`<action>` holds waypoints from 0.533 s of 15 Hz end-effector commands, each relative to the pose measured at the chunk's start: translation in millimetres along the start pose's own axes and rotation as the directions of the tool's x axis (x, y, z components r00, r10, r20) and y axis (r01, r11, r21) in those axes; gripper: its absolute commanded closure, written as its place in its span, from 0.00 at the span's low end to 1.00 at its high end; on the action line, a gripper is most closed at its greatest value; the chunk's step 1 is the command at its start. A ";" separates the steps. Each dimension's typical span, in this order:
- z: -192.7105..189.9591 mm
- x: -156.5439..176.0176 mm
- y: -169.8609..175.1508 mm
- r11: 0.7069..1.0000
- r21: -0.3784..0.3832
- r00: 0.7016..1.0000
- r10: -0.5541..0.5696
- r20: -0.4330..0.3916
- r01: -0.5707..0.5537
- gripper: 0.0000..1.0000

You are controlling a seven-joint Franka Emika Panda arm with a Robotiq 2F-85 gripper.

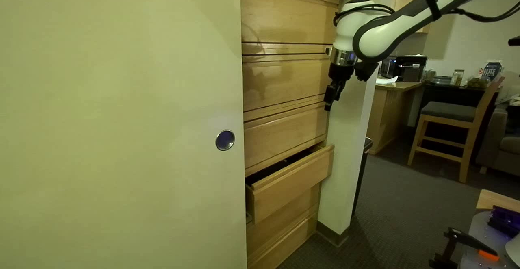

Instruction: Open the fourth drawer

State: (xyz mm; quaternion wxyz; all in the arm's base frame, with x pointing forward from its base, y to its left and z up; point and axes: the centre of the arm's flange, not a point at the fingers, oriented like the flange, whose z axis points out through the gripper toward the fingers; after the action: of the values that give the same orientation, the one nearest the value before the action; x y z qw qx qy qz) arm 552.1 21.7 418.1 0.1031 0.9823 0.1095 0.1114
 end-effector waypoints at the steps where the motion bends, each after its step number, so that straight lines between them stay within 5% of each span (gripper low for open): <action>1: 22.9 18.4 14.0 1.000 0.016 1.000 0.022 0.012 -0.023 0.00; 8: 25.1 16.6 12.4 1.000 -0.002 0.999 0.029 0.026 -0.029 0.00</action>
State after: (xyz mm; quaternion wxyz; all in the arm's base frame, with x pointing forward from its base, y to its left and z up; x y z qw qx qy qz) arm 576.3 9.4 400.2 0.1036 0.9851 0.0937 0.1004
